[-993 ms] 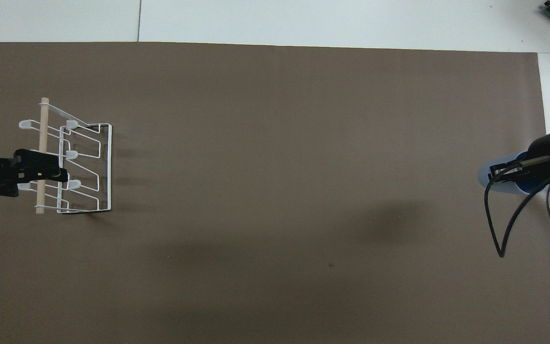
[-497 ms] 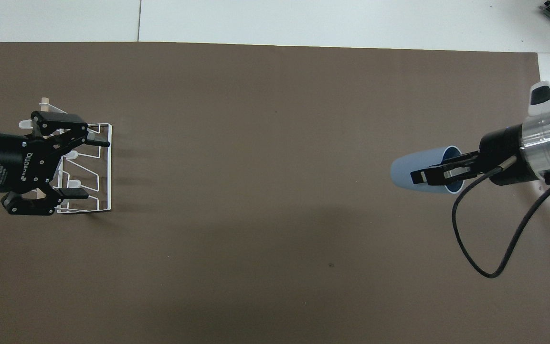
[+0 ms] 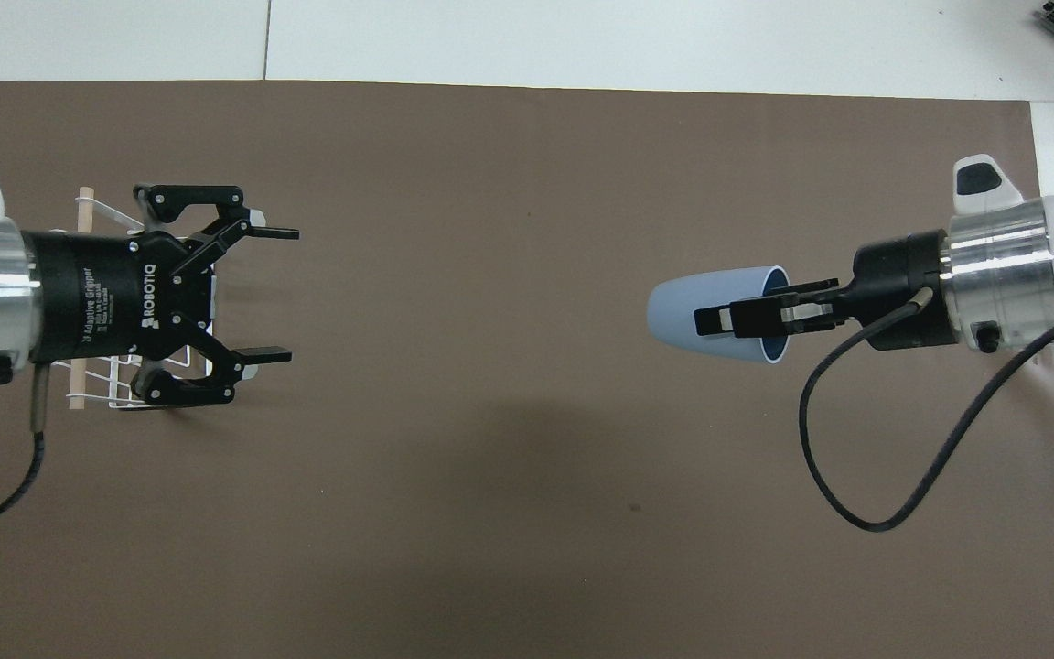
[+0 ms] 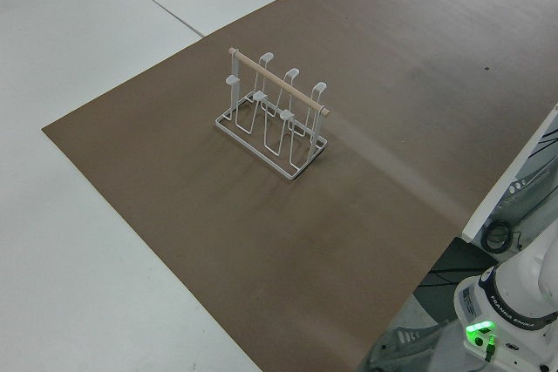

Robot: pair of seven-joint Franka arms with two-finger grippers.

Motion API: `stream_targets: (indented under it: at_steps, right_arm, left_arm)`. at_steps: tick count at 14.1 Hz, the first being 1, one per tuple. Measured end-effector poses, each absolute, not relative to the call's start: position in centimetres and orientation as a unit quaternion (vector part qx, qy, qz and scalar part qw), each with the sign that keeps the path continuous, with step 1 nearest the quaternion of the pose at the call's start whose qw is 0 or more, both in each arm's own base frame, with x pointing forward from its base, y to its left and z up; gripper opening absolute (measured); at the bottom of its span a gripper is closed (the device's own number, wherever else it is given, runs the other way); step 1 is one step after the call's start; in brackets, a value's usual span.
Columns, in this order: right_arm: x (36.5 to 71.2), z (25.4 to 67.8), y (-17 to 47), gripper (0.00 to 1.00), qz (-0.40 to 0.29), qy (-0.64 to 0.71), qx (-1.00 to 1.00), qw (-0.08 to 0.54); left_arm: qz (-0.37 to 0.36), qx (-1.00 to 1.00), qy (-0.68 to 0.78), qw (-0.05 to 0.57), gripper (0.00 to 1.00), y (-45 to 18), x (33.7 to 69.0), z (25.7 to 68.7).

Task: Hang cup on cup holder
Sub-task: 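Carry the cup toward the left gripper while the left gripper approaches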

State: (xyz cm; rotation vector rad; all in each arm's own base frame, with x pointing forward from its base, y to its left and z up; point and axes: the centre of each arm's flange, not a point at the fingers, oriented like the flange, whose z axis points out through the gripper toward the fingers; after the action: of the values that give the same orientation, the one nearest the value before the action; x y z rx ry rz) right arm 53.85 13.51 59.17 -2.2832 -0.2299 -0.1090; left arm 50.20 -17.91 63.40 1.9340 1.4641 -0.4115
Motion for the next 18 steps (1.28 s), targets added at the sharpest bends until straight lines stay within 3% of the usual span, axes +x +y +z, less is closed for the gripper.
stream_targets:
  at_steps: [4,8,18]
  right_arm:
    - [53.3,59.8,19.4,0.05,-0.058,-0.029,-0.886,0.459]
    - [51.7,60.2,25.3,0.05,-0.075,0.015,-0.88,0.469]
    - [49.8,60.8,30.0,0.05,-0.093,0.086,-0.837,0.532]
  left_arm:
    - [-0.17,0.718,0.582,0.342,1.0,-22.7,48.9,63.7]
    - [-0.176,0.721,0.578,0.339,1.0,-26.1,47.4,63.3]
    - [-0.131,0.703,0.592,0.371,1.0,-24.5,48.3,62.5]
